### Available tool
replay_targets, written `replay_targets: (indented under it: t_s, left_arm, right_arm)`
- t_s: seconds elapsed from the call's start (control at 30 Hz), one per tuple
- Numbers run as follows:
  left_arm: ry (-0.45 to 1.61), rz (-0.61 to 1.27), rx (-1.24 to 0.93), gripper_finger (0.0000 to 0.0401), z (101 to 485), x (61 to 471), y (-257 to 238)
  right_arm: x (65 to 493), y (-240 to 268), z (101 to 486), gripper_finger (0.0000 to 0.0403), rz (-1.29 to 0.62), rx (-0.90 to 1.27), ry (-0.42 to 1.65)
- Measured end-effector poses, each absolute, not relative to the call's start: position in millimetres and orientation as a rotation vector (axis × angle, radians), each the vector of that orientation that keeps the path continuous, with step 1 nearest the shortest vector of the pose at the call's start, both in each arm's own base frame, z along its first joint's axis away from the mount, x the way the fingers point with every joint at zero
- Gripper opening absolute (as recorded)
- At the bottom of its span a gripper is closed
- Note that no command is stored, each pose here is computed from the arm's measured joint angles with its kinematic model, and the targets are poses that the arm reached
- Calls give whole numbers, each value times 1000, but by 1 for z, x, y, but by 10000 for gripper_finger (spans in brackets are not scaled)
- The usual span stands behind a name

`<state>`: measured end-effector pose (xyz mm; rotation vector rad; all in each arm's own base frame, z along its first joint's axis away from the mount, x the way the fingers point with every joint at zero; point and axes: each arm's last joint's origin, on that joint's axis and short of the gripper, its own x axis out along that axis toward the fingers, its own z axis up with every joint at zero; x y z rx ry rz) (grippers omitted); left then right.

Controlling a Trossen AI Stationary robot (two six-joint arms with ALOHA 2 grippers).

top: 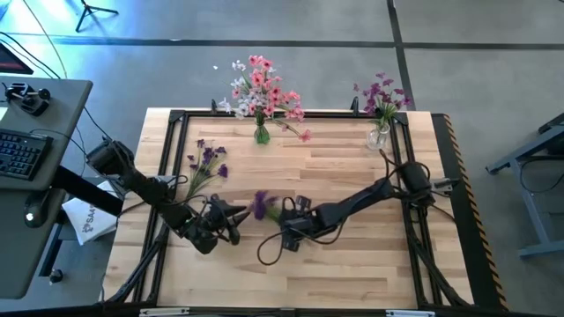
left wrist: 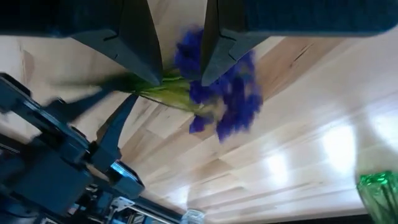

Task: Sort flowers into vase by color
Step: Put the middle purple flowers into the transparent vase

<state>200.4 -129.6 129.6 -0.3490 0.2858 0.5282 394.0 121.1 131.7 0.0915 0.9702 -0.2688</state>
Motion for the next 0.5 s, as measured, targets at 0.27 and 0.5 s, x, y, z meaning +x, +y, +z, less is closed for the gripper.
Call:
replay_targets:
  t_s: [0.27,0.5]
  left_arm:
    - [293,503,-338,97,131,201,-132]
    - [382,353,-240,97,129,206,-137]
  right_arm:
    - [332,115,145,17,-326,45,875]
    - [272,109,157,8,-56,174,237]
